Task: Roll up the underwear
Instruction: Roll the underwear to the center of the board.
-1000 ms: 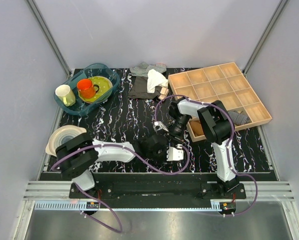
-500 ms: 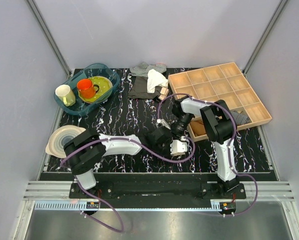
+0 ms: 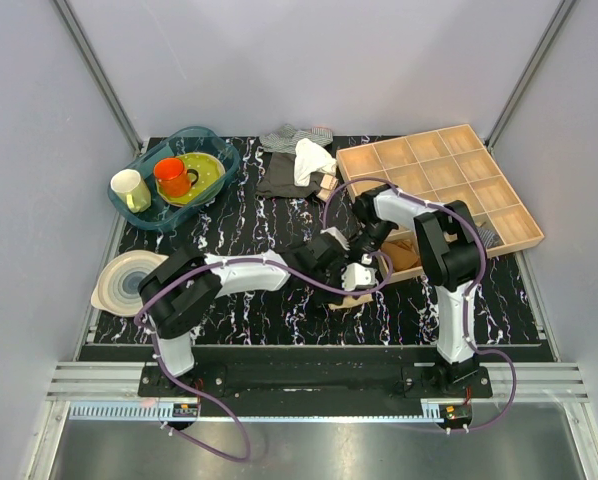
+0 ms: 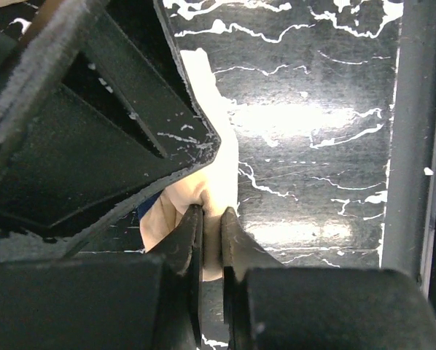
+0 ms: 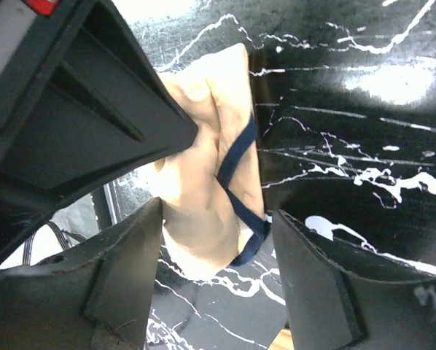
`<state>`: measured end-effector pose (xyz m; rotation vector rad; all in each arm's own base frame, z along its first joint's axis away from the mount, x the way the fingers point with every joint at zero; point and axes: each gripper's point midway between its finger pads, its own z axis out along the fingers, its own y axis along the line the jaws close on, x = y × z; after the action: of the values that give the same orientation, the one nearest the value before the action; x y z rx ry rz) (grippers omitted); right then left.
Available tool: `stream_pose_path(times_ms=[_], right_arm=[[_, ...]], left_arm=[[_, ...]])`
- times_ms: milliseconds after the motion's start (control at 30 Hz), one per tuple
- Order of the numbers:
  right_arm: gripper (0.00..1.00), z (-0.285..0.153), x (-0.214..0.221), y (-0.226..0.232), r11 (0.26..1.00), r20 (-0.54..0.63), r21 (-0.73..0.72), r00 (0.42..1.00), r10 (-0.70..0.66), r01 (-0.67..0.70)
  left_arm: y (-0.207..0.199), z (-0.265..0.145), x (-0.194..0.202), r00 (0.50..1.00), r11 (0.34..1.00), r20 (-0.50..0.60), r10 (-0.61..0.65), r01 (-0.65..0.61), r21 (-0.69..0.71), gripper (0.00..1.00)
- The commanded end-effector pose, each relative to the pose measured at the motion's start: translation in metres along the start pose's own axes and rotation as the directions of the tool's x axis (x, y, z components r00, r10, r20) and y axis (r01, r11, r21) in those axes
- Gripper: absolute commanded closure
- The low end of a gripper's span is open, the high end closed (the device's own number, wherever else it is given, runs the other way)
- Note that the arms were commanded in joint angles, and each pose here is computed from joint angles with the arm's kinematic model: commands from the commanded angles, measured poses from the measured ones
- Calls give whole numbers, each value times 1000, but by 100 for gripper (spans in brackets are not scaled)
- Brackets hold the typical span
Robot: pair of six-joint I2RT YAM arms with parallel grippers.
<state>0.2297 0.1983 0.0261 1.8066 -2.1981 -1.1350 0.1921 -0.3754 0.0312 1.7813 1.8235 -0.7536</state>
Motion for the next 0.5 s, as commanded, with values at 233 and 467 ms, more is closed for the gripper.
stream_pose_path(times_ms=[233, 467], right_arm=[[0, 15, 7, -6, 1000, -58, 21, 998, -16, 17], [1, 25, 11, 8, 999, -42, -25, 998, 38, -39]], left_arm=[[-10, 11, 32, 986, 990, -105, -129, 135, 48, 100], [-11, 17, 46, 976, 985, -137, -168, 172, 16, 100]])
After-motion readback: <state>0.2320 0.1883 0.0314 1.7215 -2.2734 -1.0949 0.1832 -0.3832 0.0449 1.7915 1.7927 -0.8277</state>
